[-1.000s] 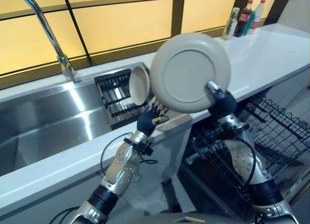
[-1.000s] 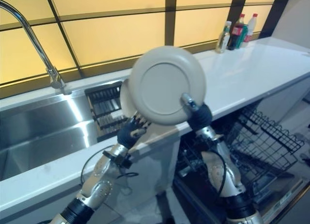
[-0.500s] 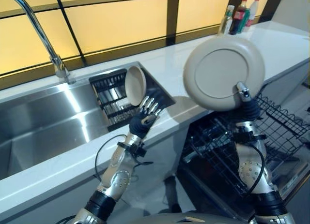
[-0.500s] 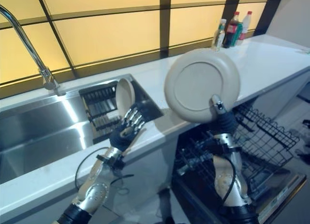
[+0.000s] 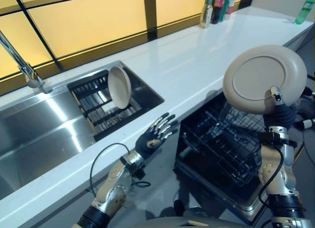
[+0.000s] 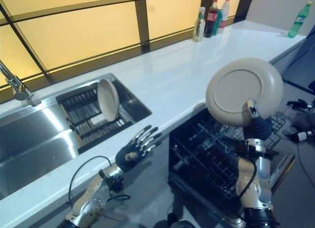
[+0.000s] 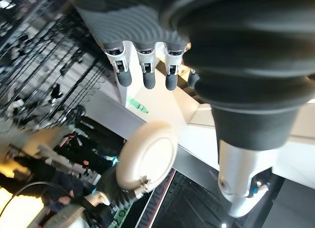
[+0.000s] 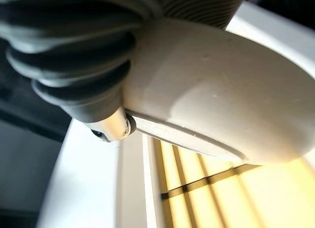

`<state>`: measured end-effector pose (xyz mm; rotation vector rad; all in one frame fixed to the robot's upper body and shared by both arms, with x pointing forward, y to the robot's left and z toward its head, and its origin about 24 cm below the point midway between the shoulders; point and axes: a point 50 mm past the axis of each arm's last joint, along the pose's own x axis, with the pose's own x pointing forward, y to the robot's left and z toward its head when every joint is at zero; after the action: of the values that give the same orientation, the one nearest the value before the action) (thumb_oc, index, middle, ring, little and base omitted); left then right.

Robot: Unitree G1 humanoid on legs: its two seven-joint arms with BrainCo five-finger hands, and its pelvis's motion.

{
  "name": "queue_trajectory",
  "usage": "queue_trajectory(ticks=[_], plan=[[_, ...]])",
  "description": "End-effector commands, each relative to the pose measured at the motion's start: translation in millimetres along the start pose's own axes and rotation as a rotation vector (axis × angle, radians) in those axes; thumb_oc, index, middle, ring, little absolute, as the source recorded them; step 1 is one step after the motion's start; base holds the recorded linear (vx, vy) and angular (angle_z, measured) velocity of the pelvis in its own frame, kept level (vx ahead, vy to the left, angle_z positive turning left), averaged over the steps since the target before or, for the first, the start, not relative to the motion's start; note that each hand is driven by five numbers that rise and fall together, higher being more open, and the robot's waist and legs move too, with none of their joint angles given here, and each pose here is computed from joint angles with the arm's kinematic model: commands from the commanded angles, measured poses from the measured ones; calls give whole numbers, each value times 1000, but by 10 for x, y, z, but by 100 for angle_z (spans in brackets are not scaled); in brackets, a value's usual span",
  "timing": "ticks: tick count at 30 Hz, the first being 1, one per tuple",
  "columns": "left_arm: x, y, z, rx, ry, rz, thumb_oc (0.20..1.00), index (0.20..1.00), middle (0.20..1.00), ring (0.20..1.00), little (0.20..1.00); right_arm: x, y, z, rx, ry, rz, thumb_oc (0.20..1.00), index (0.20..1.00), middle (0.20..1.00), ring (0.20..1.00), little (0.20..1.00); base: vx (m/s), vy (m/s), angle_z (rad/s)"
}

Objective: Pick up plates and place into dishwasher.

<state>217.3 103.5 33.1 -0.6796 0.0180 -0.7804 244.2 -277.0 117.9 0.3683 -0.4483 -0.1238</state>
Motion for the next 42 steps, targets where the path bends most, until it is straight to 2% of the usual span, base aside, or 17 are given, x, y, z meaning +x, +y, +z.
queue_trajectory(ticks=[1,5,13,18,24,32,42], plan=[[-143,49,-20,43,23,8,1000,1000,1000,1000,1000,152,-150,238,-153,-53,3,200,200,200,200,200,24,-74,-1],[-269,129,-31,26,69,27,1000,1000,1000,1000,1000,125,-411,138,-266,85,-29,200,200,200,200,200,30,-78,1],[-444,248,86,80,106,33,1000,1000,1000,1000,1000,-1,-710,-147,-460,411,62,200,200,200,200,200,20,-119,14],[-470,295,211,109,91,46,1000,1000,1000,1000,1000,-119,-935,-287,-706,575,-4,200,200,200,200,200,34,-116,20],[-497,290,242,109,104,37,1000,1000,1000,1000,1000,-154,-1105,-314,-914,670,-50,200,200,200,200,200,36,-52,12],[-571,287,193,80,113,50,1000,1000,1000,1000,1000,-323,-1357,-202,-1275,864,59,200,200,200,200,200,55,11,5],[-498,267,174,63,124,14,1000,1000,1000,1000,1000,-365,-1398,-281,-1379,887,70,200,200,200,200,200,0,0,0]])
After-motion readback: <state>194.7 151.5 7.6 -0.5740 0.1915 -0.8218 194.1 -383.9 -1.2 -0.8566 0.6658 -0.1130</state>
